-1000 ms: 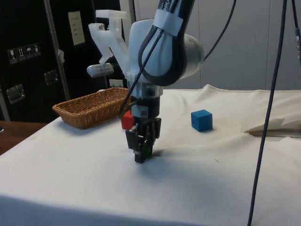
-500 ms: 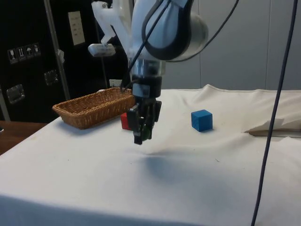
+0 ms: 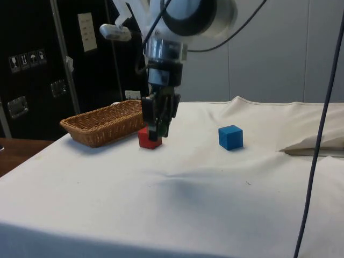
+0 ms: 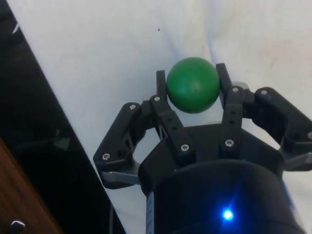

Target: Place all non-red objects into the basket.

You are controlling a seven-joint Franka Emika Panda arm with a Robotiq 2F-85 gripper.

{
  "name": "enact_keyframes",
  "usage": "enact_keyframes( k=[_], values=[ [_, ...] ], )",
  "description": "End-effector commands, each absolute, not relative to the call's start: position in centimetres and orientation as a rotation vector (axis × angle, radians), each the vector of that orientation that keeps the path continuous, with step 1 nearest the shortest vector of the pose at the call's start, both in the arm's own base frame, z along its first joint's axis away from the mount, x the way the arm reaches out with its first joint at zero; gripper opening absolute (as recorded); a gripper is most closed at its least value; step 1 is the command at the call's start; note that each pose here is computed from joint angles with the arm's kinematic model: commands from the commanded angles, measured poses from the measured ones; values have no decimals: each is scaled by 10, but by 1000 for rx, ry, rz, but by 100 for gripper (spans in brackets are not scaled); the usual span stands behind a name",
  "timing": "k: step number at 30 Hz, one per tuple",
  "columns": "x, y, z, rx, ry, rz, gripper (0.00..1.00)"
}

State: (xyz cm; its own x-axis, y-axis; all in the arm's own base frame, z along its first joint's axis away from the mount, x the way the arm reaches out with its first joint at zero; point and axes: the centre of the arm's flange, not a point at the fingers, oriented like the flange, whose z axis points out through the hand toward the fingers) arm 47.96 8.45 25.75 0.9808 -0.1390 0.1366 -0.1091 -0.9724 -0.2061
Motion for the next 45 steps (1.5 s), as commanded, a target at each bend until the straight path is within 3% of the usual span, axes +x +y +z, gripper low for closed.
enact_keyframes(
  k=[1, 16, 30, 45],
  values=[
    [481, 80, 261, -2933, 178, -219, 0],
    [521, 49, 290, -2912, 149, -255, 0],
    [561, 26, 283, -2969, 133, -300, 0],
    [577, -1, 288, -3035, 123, -339, 0]
  ],
)
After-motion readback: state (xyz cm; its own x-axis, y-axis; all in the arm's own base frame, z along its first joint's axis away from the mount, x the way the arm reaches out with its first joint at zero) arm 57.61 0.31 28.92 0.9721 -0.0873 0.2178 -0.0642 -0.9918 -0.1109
